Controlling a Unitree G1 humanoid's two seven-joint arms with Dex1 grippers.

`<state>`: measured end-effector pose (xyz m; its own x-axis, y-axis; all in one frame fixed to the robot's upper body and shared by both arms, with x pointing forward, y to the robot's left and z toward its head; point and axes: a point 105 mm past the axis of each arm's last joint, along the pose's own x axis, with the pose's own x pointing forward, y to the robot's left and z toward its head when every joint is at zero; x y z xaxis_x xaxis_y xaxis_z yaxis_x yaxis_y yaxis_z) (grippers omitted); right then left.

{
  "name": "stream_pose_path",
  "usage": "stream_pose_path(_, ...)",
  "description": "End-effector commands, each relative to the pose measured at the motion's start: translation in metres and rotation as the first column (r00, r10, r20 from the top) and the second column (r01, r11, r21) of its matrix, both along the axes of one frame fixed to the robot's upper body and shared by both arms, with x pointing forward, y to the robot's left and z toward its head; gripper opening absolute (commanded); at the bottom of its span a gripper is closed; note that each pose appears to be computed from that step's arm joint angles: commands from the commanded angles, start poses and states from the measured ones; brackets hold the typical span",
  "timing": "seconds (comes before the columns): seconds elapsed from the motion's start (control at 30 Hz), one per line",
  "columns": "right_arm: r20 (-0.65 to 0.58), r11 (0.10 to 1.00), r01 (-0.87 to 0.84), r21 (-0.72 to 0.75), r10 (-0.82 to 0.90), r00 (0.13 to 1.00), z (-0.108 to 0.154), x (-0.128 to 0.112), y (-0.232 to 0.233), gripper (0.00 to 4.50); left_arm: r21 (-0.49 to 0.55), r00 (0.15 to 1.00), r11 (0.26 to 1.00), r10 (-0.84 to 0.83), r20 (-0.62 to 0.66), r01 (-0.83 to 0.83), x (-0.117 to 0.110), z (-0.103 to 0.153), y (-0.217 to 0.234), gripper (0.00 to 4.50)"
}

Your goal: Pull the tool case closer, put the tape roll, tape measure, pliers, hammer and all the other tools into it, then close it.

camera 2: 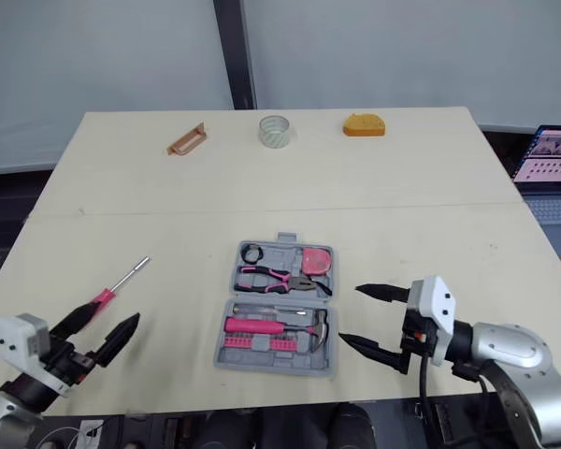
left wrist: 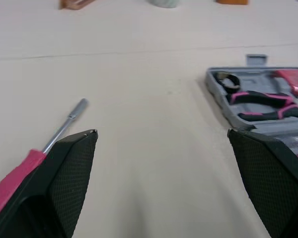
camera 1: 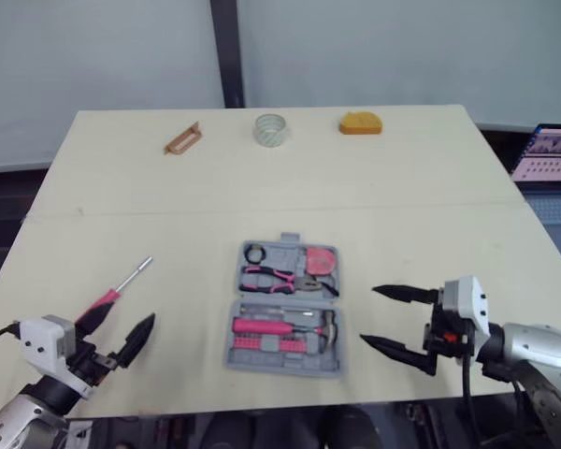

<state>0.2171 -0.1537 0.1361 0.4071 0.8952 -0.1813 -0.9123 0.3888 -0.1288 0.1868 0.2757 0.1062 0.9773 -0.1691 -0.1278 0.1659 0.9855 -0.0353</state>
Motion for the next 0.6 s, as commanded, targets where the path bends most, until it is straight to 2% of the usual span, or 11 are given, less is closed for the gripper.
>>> stream_pose_path(0.03, 0.057, 0.999, -0.042, -0.003, 0.042, 0.997, 0.006, 0.001, 0.009, 4.47, 0.023, 0.994, 0.994, 0.11, -0.003, -0.11, -0.009, 0.007, 0.013, 4.5)
stream_pose_path(0.2, 0.099, 0.998, -0.057, 0.002, 0.056, 0.994, 0.009, 0.008, 0.016, 4.47, 0.08, 0.978, 0.977, 0.203, -0.056, -0.198, -0.02, 0.0, 0.026, 4.5)
stream_pose_path(0.6, 0.118, 0.997, -0.075, -0.006, 0.075, 0.99, 0.009, 0.013, 0.018, 4.47, 0.123, 0.979, 0.973, 0.203, -0.034, -0.197, -0.019, 0.005, 0.03, 4.5)
